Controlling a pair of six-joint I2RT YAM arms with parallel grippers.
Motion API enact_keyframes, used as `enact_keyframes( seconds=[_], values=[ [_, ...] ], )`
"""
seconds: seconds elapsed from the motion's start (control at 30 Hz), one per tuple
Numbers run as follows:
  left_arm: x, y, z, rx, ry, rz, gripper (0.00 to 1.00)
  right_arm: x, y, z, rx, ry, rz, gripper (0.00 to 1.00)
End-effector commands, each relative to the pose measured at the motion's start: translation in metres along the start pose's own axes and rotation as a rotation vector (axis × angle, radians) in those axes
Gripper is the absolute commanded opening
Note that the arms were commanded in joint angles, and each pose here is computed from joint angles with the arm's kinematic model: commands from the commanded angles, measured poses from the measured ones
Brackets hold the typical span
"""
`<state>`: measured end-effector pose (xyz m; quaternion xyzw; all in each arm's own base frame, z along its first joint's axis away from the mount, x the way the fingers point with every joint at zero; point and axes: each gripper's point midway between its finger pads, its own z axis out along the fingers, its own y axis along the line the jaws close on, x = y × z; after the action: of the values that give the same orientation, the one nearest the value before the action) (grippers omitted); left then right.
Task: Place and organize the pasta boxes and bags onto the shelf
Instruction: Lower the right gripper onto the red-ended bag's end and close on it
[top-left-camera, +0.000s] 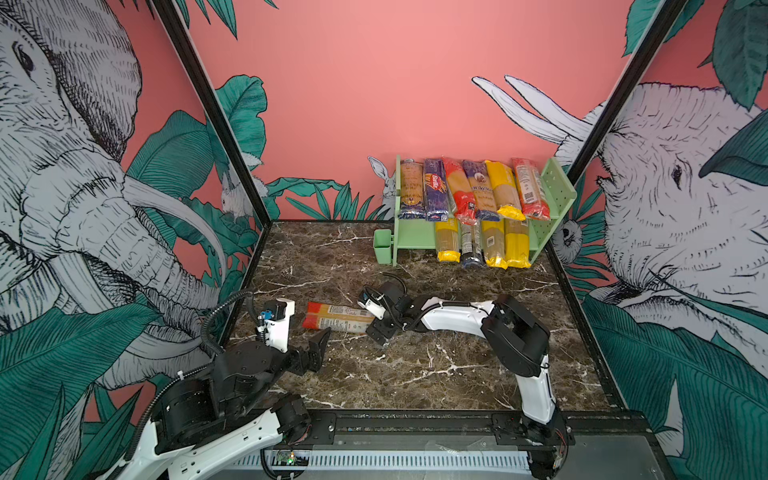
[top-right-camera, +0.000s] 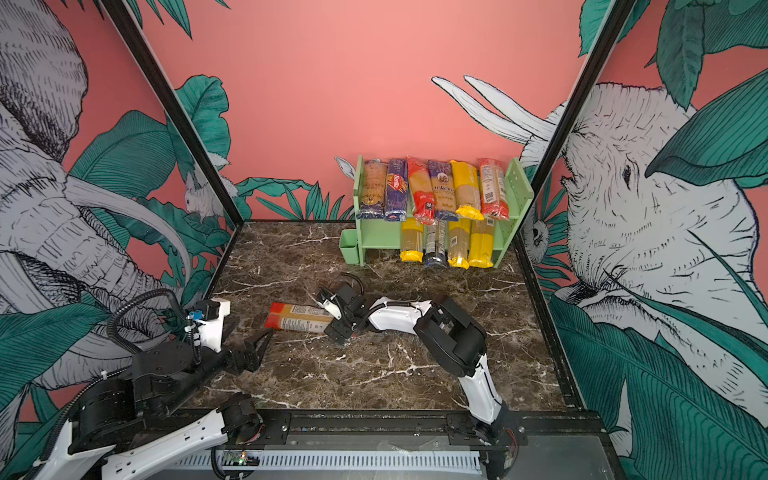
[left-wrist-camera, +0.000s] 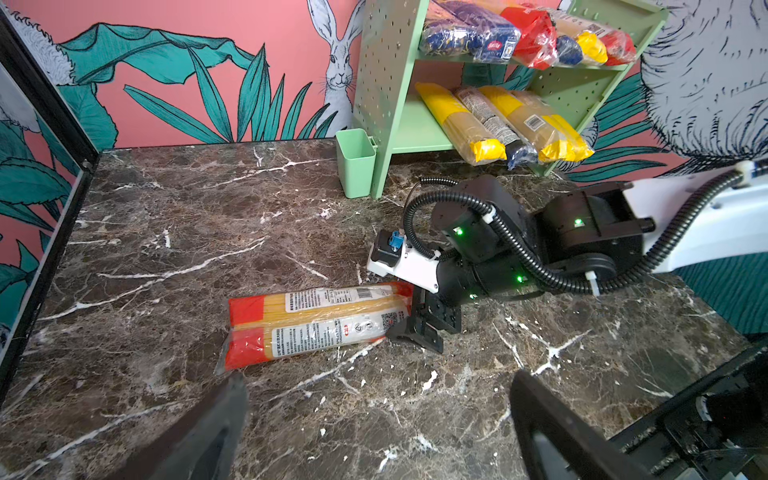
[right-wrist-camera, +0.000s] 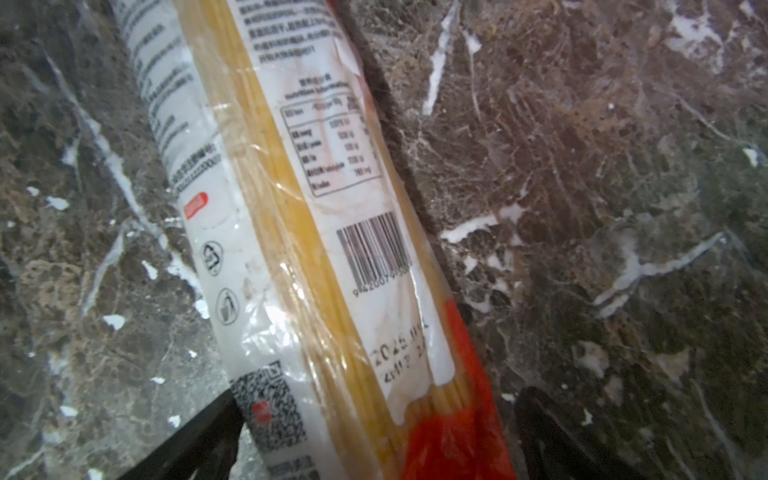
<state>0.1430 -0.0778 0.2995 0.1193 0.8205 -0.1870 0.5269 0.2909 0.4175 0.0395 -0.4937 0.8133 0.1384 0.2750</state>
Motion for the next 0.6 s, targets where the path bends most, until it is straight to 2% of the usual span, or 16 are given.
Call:
enact_keyframes(
  seconds=[0.0,0.2,0.57],
  values=[
    [-0.002,-0.001,0.003,-0.013,-0.003,0.005,0.98,-0.010,-0.010,-0.008,0.011,-0.022,-0.004,0.99],
    [-0.003,-0.002,0.004,-0.009,-0.004,0.009,0.98,-0.003,-0.012,0.005,-0.047,0.014,0.034,1.00],
    [-0.001,0.000,0.003,-0.010,-0.005,0.014,0.98,0.017,0.017,0.026,-0.209,0.085,0.054,0.99]
  ],
)
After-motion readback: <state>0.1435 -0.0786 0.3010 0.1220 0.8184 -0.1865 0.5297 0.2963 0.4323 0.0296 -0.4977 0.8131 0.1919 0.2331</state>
